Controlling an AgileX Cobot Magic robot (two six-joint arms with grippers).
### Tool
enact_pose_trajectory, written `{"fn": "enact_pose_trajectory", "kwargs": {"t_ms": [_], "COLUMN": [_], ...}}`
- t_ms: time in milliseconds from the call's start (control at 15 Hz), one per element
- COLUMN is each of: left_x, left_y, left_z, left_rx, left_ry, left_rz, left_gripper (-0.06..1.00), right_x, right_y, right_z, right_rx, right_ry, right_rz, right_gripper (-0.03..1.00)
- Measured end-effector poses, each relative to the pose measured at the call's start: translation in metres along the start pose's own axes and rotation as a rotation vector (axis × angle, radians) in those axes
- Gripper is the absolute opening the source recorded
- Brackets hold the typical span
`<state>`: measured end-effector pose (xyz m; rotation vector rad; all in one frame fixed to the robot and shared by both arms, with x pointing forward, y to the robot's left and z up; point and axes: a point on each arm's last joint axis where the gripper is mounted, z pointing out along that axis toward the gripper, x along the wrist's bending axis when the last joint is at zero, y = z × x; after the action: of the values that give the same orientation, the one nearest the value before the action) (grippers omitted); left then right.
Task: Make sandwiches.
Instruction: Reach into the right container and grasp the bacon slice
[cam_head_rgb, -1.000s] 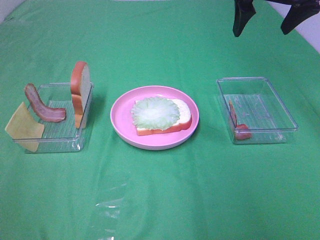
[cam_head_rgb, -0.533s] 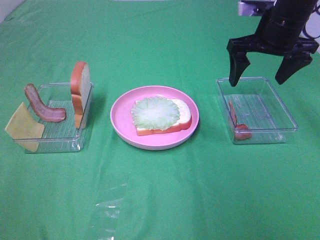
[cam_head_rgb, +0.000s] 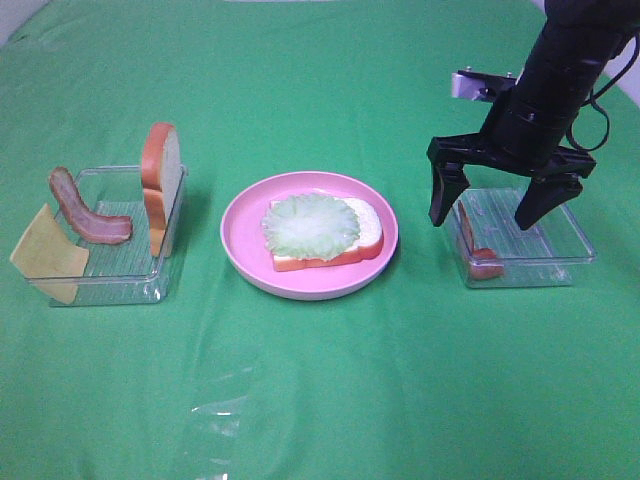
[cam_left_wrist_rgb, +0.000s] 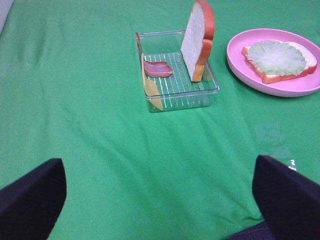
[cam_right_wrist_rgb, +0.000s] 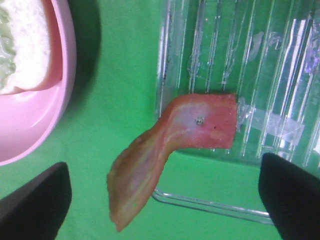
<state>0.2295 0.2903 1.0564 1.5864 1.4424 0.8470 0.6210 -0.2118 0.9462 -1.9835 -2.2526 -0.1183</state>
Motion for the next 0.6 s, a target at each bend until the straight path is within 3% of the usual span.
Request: {"fn": "enact_pose_trajectory", "kwargs": {"t_ms": [600], "left_x": [0.0], "left_y": [0.0], "left_z": [0.0], "left_rx": [0.0], "left_ry": [0.0], "left_rz": [0.0], "left_gripper": [0.93], "right_x": [0.0048], "right_y": [0.0], "right_z": [0.001], "right_rx": [0.002], "right_ry": [0.042], "right_rz": [-0.002], "right_gripper": [0.92]}}
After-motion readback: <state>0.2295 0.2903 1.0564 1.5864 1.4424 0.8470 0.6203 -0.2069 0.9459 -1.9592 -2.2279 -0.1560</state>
